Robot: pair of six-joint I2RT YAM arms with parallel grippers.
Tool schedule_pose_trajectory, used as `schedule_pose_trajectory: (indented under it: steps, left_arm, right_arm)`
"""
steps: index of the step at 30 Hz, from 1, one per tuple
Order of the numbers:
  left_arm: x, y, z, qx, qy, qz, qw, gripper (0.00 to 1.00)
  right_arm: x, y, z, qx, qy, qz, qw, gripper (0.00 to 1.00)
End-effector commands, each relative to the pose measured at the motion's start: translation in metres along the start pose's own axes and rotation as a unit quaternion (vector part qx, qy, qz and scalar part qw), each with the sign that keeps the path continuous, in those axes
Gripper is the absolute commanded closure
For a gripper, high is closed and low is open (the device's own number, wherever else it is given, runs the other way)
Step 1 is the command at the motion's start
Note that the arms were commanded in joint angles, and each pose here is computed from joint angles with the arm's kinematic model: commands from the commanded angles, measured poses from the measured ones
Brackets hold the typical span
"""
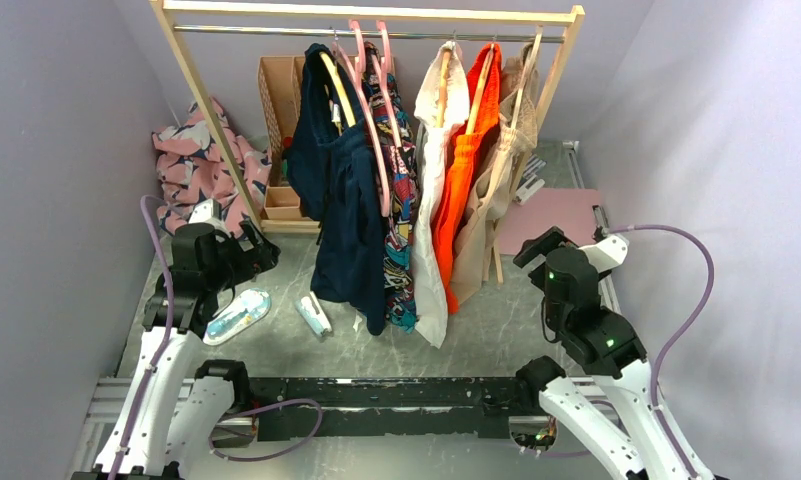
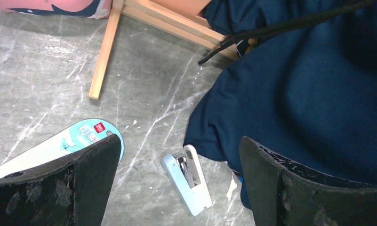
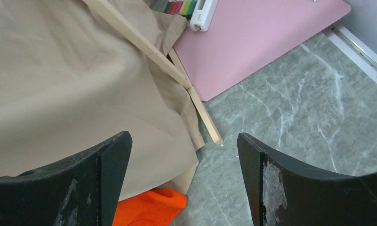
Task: Place the shorts on the hanger
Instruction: Adjust the shorts at the center of the board.
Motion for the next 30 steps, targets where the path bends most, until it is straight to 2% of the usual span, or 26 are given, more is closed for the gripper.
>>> schedule_pose_trajectory:
  steps: [1, 6, 12, 20, 30]
  left_arm:
    - [0.004, 0.010, -0.002, -0.021, 0.023, -0.010, 0.999, 0.01]
    - [0.013, 0.007, -0.002, -0.011, 0.056, -0.022, 0.998, 0.01]
    - [0.013, -0.005, -0.014, 0.034, 0.083, -0.087, 0.992, 0.01]
    - [0.030, -0.033, -0.014, 0.086, 0.160, -0.162, 0.970, 0.01]
    - [0.037, -0.062, 0.012, 0.160, 0.192, -0.171, 0.953, 0.01]
  right_arm:
    - [0.009, 0.004, -0.004, -0.002, 0.038, -0.014, 0.999, 0.13]
    - [0.009, 0.002, -0.006, 0.004, 0.041, -0.006, 0.999, 0.12]
    - [0.020, -0.003, -0.018, 0.043, 0.086, -0.011, 0.995, 0.12]
    - [0.024, -0.023, -0.019, 0.089, 0.099, 0.003, 0.991, 0.12]
    - [0.024, -0.043, -0.013, 0.115, 0.112, -0.014, 0.987, 0.12]
Point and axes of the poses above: each gripper's point midway between its finger pads, its own z axis out along the fingers, its own x axis along the line the jaws close on, y = z × x, the point moved 2 cm from there along -z, back along the fingers, and after that the axes turned 12 degrees about z, right-handed, at the moved point
